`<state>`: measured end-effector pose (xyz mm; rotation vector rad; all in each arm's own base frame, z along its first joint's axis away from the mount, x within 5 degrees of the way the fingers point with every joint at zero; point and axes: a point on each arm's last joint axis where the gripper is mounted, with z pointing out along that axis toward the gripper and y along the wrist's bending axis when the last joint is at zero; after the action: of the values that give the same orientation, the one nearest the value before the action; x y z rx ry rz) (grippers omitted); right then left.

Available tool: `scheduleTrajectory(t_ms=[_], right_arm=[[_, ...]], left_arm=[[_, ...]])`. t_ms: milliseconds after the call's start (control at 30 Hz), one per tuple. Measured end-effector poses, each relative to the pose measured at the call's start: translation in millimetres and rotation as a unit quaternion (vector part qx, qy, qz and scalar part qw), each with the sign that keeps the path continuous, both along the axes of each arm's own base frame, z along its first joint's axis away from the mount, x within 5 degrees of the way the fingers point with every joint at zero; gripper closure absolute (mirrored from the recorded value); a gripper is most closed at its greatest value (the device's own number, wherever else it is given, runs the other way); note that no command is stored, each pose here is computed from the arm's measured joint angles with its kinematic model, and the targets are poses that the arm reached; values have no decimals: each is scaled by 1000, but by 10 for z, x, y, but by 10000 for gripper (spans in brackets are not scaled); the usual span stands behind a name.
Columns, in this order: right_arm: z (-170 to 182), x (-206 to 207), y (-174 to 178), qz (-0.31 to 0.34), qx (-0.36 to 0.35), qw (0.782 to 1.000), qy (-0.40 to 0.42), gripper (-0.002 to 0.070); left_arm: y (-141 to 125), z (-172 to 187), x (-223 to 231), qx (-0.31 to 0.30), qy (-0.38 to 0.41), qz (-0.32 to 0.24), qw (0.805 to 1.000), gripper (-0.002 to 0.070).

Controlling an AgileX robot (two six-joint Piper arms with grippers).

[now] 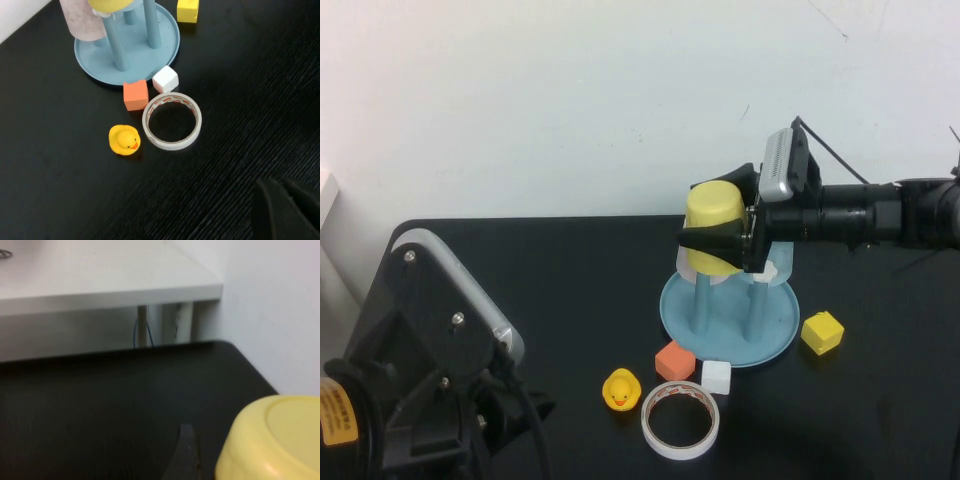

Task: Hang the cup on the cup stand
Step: Place the cup on the cup holder

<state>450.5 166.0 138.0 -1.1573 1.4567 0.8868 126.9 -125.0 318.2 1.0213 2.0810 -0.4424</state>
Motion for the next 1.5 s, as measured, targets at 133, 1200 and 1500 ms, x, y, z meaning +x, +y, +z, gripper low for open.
scheduleTrajectory(t_ms=[133, 1200, 1500], right_arm=[[-99, 9, 0, -2, -3, 1000, 11, 93], [-135, 117, 223, -69, -49, 996, 41, 0], [-63, 33, 261, -15, -8, 999, 43, 371]], left_arm=[[1, -1, 1, 1, -1, 0, 1000, 675], [25, -27, -8, 25, 1, -6, 1000, 675], [84, 33, -62, 16, -11, -1, 1000, 675]])
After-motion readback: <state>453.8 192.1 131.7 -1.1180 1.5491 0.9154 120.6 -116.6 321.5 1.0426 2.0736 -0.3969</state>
